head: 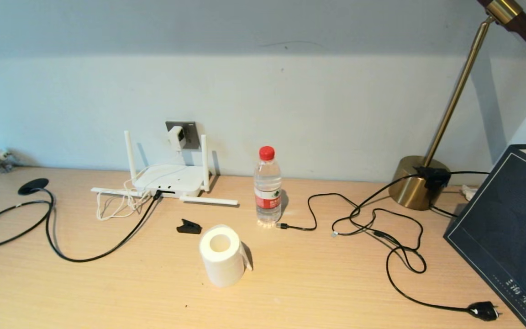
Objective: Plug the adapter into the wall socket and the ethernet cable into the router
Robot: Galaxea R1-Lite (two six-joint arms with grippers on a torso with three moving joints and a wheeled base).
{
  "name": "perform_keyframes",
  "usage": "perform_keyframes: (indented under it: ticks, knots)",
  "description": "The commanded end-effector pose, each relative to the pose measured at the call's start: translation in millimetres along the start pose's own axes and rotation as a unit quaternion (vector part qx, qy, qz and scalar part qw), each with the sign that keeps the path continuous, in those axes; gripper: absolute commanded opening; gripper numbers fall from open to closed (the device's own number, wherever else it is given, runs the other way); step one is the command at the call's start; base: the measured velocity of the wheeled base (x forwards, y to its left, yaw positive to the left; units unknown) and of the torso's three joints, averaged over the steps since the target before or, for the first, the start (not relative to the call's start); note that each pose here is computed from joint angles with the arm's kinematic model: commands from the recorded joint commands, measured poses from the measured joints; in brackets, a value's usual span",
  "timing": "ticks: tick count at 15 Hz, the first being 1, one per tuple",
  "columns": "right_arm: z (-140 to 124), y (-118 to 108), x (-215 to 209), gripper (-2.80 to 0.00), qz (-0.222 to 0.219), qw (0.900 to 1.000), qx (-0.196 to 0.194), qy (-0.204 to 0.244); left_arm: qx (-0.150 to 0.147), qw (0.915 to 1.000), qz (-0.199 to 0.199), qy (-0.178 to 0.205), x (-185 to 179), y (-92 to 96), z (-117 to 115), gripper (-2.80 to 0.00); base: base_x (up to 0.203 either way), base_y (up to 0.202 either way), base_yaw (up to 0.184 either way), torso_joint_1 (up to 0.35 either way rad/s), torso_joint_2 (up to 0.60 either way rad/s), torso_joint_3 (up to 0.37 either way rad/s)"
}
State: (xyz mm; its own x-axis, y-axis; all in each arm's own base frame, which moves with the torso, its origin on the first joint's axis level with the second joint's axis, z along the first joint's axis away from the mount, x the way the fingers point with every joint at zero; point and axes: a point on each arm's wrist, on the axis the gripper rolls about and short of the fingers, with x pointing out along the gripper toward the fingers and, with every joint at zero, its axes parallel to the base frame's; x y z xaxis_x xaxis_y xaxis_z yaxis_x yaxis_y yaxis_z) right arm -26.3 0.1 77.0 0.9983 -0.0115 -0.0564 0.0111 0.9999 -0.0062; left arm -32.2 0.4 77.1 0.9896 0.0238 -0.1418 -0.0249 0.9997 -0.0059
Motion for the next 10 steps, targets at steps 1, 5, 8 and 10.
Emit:
perform_keyframes:
  ticks: [1, 5, 8, 10]
  knots:
    - [-0.2, 0.0, 0.3, -2.8, 0.0, 1.0, 0.003, 0.0, 0.0, 1.0, 0.0, 0.002, 0.2, 0.0, 0.0, -2.8, 0.0, 0.0, 0.0, 0.0, 0.0, 0.0]
    - [-0.2, 0.0, 0.3, -2.8, 0.0, 1.0, 0.003, 0.0, 0.0, 1.0, 0.0, 0.002, 0.2, 0.0, 0.0, -2.8, 0.0, 0.0, 0.0, 0.0, 0.0, 0.0]
    - [-0.2, 0.1, 0.3, -2.8, 0.001, 1.0, 0.003, 0.0, 0.0, 1.0, 0.0, 0.002, 0.2, 0.0, 0.0, -2.8, 0.0, 0.0, 0.0, 0.0, 0.0, 0.0]
    - [0.1, -0.1, 0.1, -2.8, -0.001, 1.0, 0.001, 0.001, 0.0, 1.0, 0.0, 0.002, 0.2, 0.0, 0.0, -2.8, 0.0, 0.0, 0.0, 0.0, 0.0, 0.0]
